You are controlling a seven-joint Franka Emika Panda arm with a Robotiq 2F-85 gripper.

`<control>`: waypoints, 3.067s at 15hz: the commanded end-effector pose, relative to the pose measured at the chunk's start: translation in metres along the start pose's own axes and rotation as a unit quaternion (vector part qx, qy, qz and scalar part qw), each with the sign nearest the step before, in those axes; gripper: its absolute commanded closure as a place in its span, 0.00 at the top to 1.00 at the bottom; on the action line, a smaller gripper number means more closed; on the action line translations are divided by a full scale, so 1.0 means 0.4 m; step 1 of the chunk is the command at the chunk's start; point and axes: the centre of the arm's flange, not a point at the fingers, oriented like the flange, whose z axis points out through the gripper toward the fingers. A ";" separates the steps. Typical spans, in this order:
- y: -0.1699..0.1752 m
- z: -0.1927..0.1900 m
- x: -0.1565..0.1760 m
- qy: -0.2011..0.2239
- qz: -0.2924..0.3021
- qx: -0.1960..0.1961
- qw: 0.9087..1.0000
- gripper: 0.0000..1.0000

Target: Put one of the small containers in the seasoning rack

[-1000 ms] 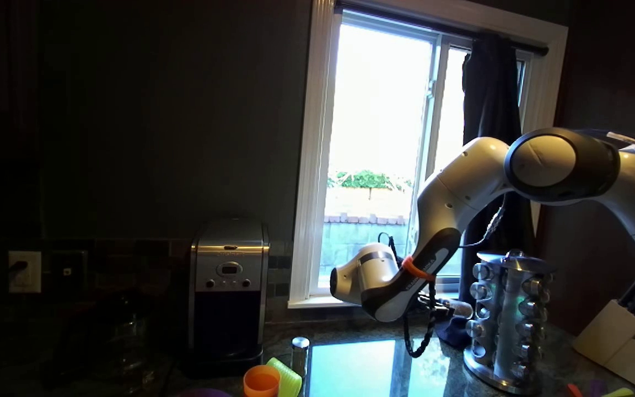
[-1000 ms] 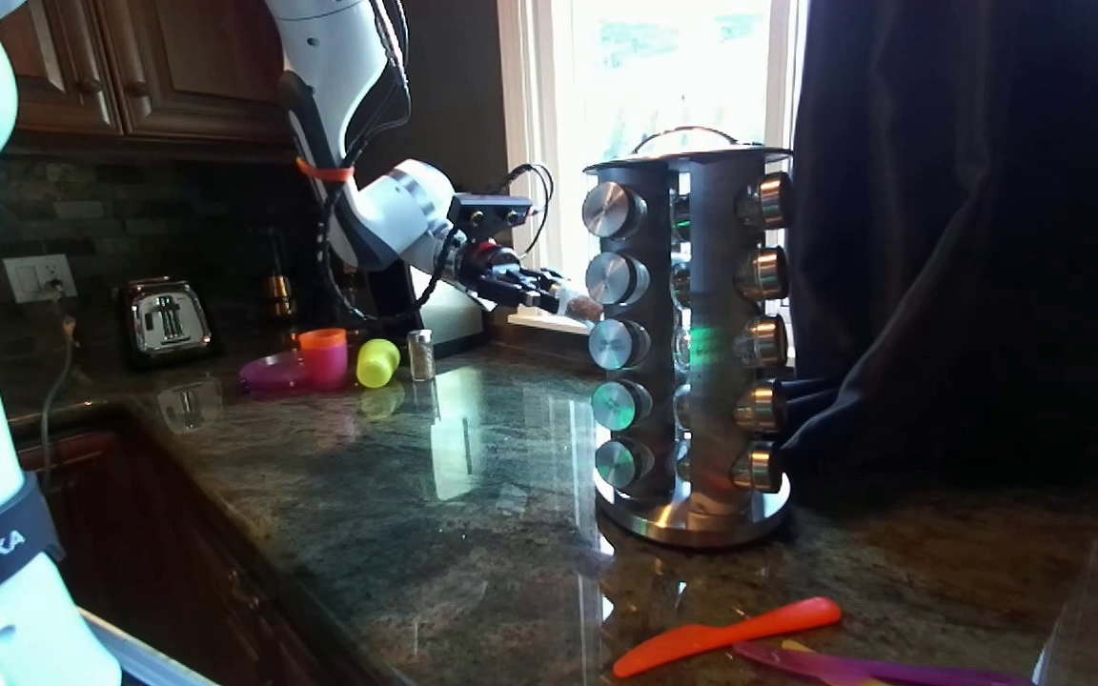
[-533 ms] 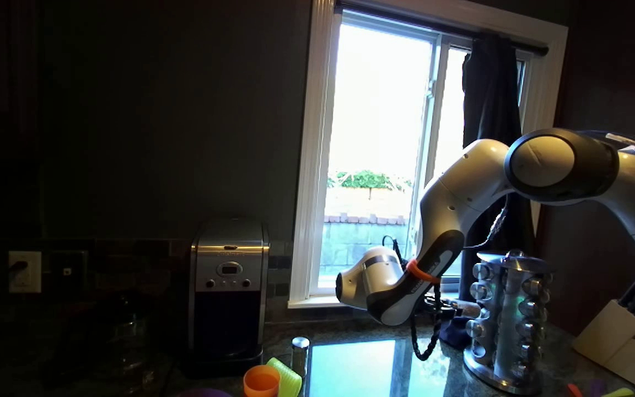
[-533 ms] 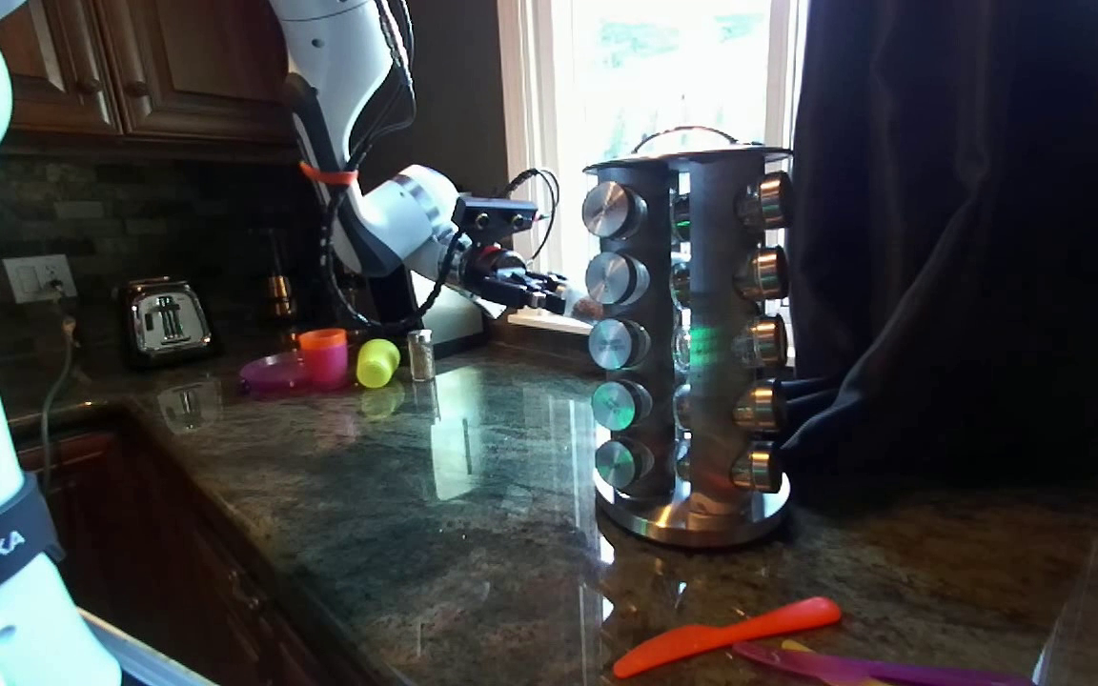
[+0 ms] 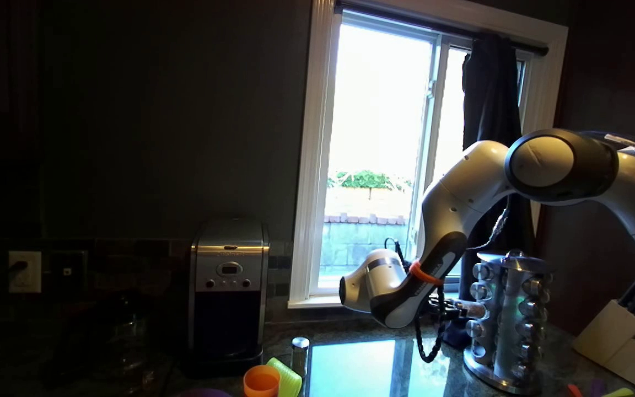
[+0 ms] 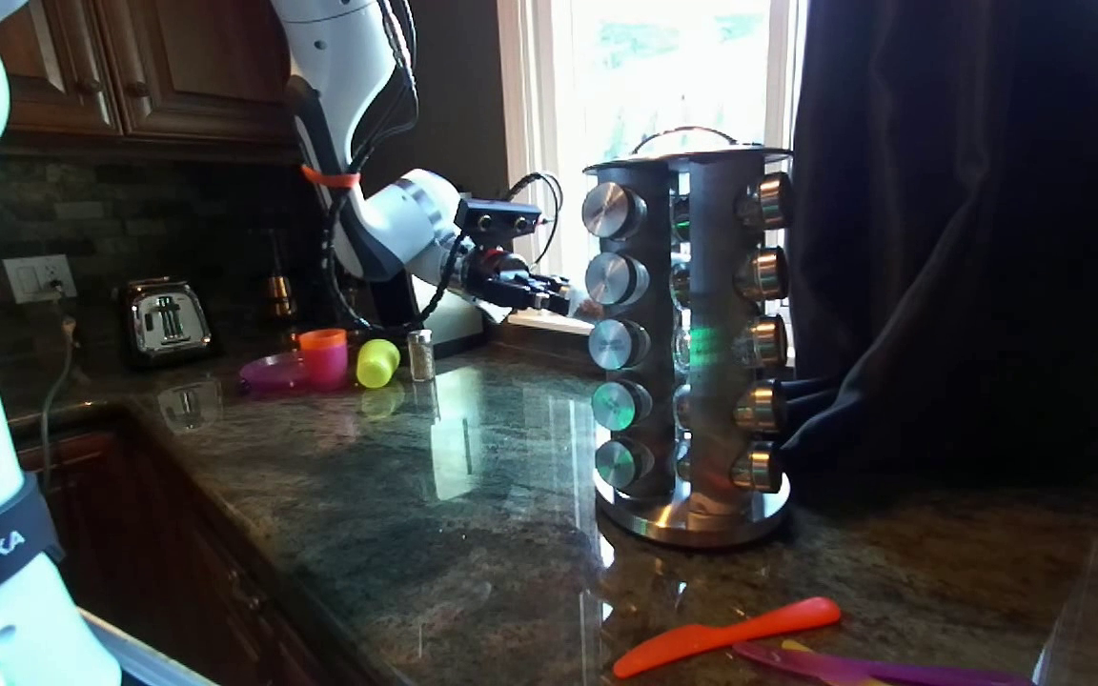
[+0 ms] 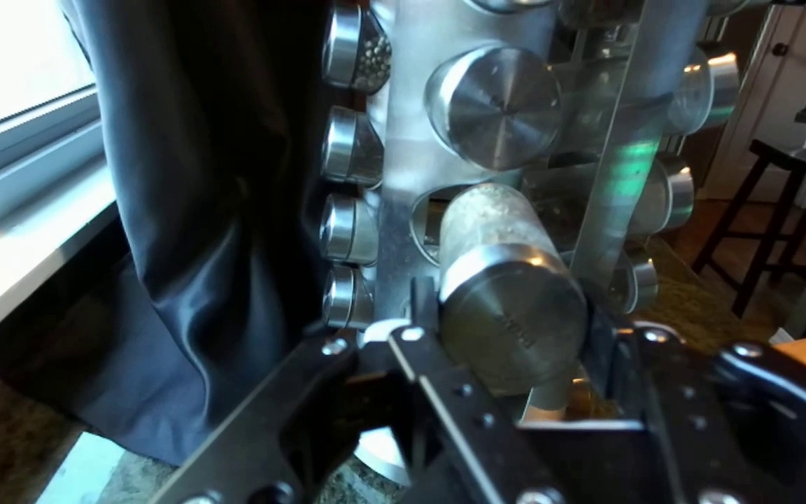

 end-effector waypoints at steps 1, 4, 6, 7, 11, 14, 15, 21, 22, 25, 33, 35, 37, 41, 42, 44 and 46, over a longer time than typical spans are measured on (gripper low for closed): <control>-0.008 0.018 -0.006 -0.017 -0.012 -0.007 1.000 0.25; -0.002 0.021 0.000 -0.017 -0.016 -0.009 1.000 0.25; 0.000 0.019 0.004 -0.016 -0.019 -0.009 1.000 0.25; 0.000 0.018 0.005 -0.015 -0.020 -0.010 1.000 0.25; 0.002 0.016 0.010 -0.014 -0.023 -0.012 1.000 0.25; 0.004 0.014 0.013 -0.011 -0.023 -0.013 1.000 0.25; 0.005 0.014 0.013 -0.010 -0.023 -0.012 1.000 0.25; 0.012 0.018 0.017 -0.006 -0.021 -0.011 1.000 0.25; 0.014 0.019 0.016 -0.007 -0.019 -0.011 1.000 0.25; 0.018 0.027 0.006 -0.008 -0.014 -0.009 1.000 0.25; 0.034 0.046 0.013 -0.018 -0.015 -0.016 1.000 0.25; 0.035 0.056 0.018 -0.023 -0.016 -0.015 0.999 0.25; 0.036 0.067 0.021 -0.026 -0.018 -0.014 0.999 0.25; 0.038 0.085 0.024 -0.028 -0.019 -0.008 0.999 0.25; 0.038 0.090 0.024 -0.027 -0.018 -0.006 0.999 0.25; 0.038 0.098 0.022 -0.026 -0.017 -0.003 1.000 0.25; 0.039 0.108 0.019 -0.023 -0.015 0.003 1.000 0.25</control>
